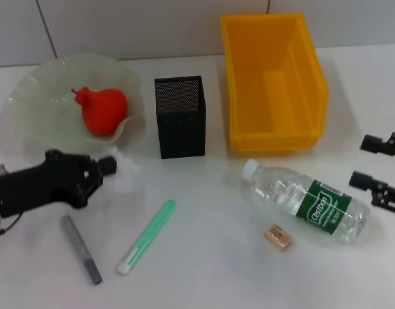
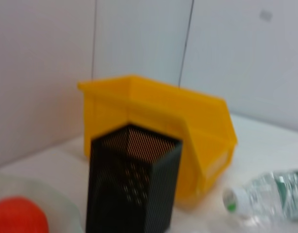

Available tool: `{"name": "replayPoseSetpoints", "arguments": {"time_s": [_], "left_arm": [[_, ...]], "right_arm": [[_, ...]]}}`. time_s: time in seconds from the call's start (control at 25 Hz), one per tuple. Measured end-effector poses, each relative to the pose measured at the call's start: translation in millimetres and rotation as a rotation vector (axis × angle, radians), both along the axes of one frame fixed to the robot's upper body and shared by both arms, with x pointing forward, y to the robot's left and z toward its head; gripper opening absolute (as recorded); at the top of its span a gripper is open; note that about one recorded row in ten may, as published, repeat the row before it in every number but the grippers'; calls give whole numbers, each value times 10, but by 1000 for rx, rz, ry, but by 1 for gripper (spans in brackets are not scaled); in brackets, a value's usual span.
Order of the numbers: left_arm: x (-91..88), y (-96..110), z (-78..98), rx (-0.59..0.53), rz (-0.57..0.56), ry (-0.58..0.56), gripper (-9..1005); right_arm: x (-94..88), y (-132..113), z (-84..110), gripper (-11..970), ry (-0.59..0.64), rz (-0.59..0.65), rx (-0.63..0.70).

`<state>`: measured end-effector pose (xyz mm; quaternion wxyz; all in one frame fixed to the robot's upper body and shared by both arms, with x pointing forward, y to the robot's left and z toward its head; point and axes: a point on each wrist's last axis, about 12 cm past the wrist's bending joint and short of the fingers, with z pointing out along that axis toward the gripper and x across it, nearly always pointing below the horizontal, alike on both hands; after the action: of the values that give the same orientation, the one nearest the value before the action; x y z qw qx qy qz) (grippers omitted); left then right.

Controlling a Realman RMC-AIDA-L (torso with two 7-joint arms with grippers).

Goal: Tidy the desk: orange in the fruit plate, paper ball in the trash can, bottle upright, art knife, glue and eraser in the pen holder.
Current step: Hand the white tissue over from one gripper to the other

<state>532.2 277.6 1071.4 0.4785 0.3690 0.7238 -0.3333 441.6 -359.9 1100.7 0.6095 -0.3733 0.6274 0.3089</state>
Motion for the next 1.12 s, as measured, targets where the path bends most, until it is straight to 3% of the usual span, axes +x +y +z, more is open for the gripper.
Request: {"name": "replayPoseSetpoints", "arguments": {"time_s": [0.16,0.44,0.56,0.64,1.12], "left_arm": [[109,-98,147,-89,3,-25,25],[164,-178,208,-132,-6,-19,28],[217,-273,300,-218,-11,4,29],[219,-278,316,-233,-11,6,30],[97,-368,332,-330,-102,11,36]], "right_arm": [[-125,100,-40,588,-90,104,-15],[-115,158,-97,588,-102,99,29],[-88,219,-158,588,-155,83,41],[-40,302,-245,752,-198,46,57],[192,748,-492,783,-286,3,58]]}}
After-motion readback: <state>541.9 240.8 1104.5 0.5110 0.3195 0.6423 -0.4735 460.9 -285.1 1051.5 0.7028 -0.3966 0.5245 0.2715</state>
